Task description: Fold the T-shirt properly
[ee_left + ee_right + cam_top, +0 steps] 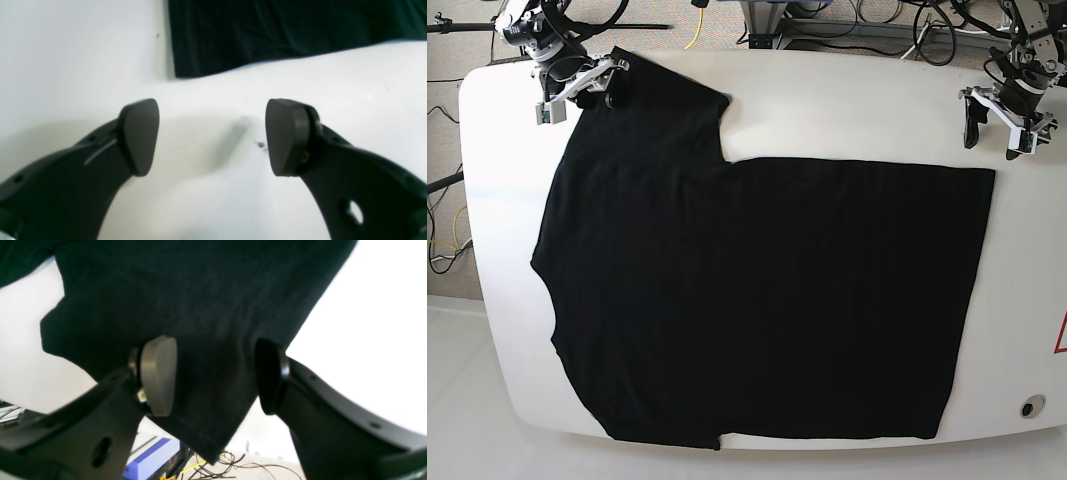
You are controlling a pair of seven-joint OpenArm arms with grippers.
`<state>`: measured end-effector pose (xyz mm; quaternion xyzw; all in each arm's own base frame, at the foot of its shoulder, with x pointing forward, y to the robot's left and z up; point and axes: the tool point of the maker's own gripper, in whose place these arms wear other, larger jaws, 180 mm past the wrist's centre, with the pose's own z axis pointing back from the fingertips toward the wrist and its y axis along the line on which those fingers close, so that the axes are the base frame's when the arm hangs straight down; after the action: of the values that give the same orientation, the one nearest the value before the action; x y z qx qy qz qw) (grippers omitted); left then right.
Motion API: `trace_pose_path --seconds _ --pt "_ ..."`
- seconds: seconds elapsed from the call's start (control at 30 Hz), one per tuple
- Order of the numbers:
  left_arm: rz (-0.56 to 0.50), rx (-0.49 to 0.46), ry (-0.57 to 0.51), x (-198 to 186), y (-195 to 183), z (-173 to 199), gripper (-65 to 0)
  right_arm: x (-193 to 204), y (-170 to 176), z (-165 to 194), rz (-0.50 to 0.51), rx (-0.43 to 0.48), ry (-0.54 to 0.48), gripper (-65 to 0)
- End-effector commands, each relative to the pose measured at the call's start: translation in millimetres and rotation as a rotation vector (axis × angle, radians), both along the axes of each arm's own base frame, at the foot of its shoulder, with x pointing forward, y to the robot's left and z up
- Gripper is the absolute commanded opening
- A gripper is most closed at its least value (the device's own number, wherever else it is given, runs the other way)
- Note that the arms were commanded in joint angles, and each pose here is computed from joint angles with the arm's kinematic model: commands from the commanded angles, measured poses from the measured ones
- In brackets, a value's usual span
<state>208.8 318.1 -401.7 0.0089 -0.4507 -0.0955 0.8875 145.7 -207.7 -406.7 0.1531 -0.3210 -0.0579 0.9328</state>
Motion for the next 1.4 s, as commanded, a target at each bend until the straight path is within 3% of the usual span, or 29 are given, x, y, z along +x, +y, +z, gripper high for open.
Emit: trace_pose_path --seconds 0.0,1.37 --pt "-0.005 0.011 -0.052 7.5 4.0 14.5 -18.4 2.8 -8.2 9.4 0.003 -0.028 -0.027 -29.1" --pt "0.01 0.004 -0.028 4.3 4.8 8.7 -18.3 1.3 -7.5 0.7 -0.004 -0.015 -0.013 -28.7"
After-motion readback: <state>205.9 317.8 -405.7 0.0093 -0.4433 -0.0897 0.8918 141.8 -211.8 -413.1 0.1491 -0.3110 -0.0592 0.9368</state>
